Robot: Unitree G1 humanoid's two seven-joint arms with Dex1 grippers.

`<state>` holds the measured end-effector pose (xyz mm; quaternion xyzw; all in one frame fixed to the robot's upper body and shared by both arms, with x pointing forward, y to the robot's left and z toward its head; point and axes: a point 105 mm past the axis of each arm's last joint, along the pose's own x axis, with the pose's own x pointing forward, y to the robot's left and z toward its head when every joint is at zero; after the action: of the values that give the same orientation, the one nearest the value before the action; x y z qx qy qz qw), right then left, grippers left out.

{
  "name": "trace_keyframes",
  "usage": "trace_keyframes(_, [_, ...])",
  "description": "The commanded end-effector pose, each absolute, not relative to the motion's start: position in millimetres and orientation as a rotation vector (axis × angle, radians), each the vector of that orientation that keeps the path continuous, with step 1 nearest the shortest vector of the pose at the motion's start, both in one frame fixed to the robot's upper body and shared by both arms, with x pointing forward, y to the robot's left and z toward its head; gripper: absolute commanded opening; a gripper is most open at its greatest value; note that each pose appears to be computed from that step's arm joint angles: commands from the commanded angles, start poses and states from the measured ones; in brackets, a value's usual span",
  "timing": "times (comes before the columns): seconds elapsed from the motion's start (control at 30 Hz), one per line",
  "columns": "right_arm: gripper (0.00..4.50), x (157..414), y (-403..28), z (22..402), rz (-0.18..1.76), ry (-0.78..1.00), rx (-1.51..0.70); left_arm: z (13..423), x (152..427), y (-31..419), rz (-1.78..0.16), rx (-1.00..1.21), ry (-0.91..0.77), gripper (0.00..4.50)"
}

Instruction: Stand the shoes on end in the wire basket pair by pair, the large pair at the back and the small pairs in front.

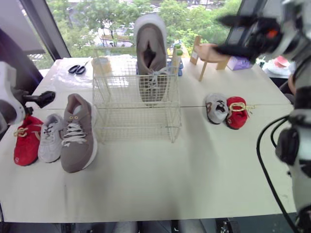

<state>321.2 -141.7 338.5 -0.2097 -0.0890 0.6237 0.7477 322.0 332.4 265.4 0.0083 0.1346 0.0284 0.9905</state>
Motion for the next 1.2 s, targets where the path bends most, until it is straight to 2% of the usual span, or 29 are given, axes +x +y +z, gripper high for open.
trace_keyframes(0.03, [4.48, 278, -104, 319, 1.507, -0.156, -0.526, 248, 343, 343, 0.039, 0.030, 0.402, 4.45])
trace_keyframes(0.2, [4.48, 263, -92, 283, 1.496, -0.058, -0.601, 238, 371, 335, -0.039, 0.029, 0.495, 4.45])
trace_keyframes(0.37, [4.48, 261, -86, 277, 1.445, -0.074, -0.606, 212, 398, 336, -0.029, 0.104, 0.596, 4.45])
trace_keyframes(0.47, [4.50, 263, -83, 279, 1.429, -0.089, -0.595, 210, 411, 327, -0.066, 0.127, 0.592, 3.64])
trace_keyframes(0.7, [4.50, 268, -80, 279, 1.387, -0.111, -0.588, 202, 421, 317, -0.103, 0.182, 0.610, 0.03])
trace_keyframes(0.77, [4.50, 270, -80, 278, 1.377, -0.112, -0.586, 207, 423, 315, -0.115, 0.181, 0.586, 0.03])
trace_keyframes(0.87, [4.50, 271, -82, 277, 1.357, -0.109, -0.584, 240, 423, 319, -0.119, 0.156, 0.473, 0.03])
trace_keyframes(0.97, [4.50, 272, -89, 279, 1.329, -0.103, -0.567, 291, 412, 341, -0.037, 0.134, 0.336, 0.03])
trace_keyframes(1.1, [4.50, 268, -101, 314, 1.312, -0.189, -0.336, 412, 369, 345, -0.008, 0.171, -0.164, 0.03])
trace_keyframes(1.2, [4.50, 271, -110, 330, 1.286, -0.241, -0.211, 468, 333, 329, 0.005, 0.097, -0.477, 0.03])
